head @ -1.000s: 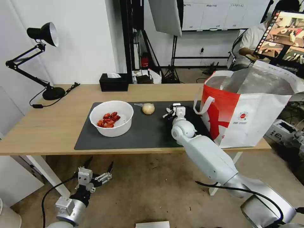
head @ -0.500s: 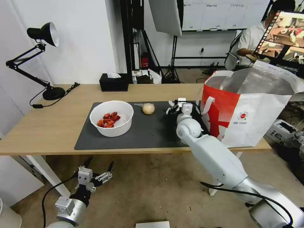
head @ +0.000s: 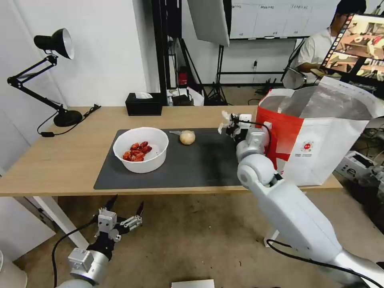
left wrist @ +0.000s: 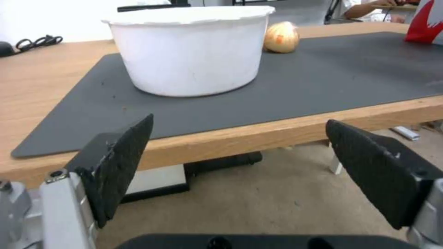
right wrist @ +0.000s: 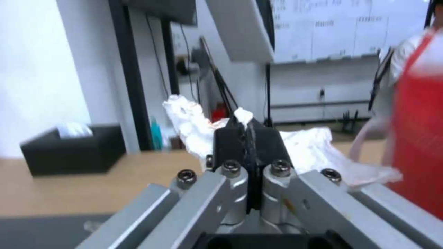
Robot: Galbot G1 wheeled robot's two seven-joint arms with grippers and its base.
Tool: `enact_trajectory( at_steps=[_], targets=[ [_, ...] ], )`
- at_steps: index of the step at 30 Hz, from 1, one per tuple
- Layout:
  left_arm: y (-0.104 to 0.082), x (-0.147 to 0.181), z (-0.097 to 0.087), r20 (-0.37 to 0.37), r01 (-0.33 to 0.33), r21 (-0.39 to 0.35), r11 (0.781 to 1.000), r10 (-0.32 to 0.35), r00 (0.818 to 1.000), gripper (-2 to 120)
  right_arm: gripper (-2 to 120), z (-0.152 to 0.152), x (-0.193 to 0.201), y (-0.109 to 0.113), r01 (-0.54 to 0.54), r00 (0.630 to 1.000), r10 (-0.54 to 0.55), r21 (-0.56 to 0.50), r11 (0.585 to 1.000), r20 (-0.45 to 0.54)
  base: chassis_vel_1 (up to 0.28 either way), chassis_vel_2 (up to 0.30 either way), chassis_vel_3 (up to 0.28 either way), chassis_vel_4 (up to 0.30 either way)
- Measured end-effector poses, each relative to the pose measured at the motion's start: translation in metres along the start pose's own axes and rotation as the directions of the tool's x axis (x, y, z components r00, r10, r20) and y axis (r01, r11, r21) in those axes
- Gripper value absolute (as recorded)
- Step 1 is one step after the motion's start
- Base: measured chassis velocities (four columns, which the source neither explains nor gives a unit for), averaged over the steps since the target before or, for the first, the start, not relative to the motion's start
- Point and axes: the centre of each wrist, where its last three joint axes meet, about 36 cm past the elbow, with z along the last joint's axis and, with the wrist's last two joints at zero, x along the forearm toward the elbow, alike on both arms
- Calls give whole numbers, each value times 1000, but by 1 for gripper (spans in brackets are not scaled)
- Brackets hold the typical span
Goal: Pick up the trash from the table and place it into the takeout bag.
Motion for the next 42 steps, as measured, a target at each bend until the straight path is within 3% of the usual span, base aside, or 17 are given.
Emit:
enact_trajectory(
  at_steps=[5,7,9,16,23,32,40,42],
  targets=[
    [-2,1,0,1,2,-1,1000,-2,1000,100,0,-26,8,-13,10,998,-9,-14,1000,66,0,0,0,0],
    [-5,1,0,0,-1,-3,1000,1,1000,100,0,-50,14,-32,11,994,-8,-23,1000,110,0,0,0,0],
    [-6,1,0,-1,-2,-3,1000,2,1000,100,0,-55,16,-37,9,993,-7,-21,1000,118,0,0,0,0],
    [-11,-2,2,1,-14,-1,1000,14,1000,100,0,-100,31,-86,-36,985,35,6,999,172,0,0,0,0],
    [-15,-4,2,4,-24,5,1000,24,1000,100,0,-103,48,-118,-107,989,98,70,992,114,0,0,0,0],
    [-17,-3,-1,8,-30,7,1000,30,1000,100,0,-98,51,-131,-153,988,150,107,983,32,0,0,0,0],
    [-21,1,-1,1,-33,6,999,33,999,100,25,-89,43,-138,-190,982,191,126,974,5,0,0,0,0],
    [-23,2,-1,1,-35,8,999,35,999,100,36,-89,43,-138,-191,981,192,128,973,6,0,0,0,0]
  ],
)
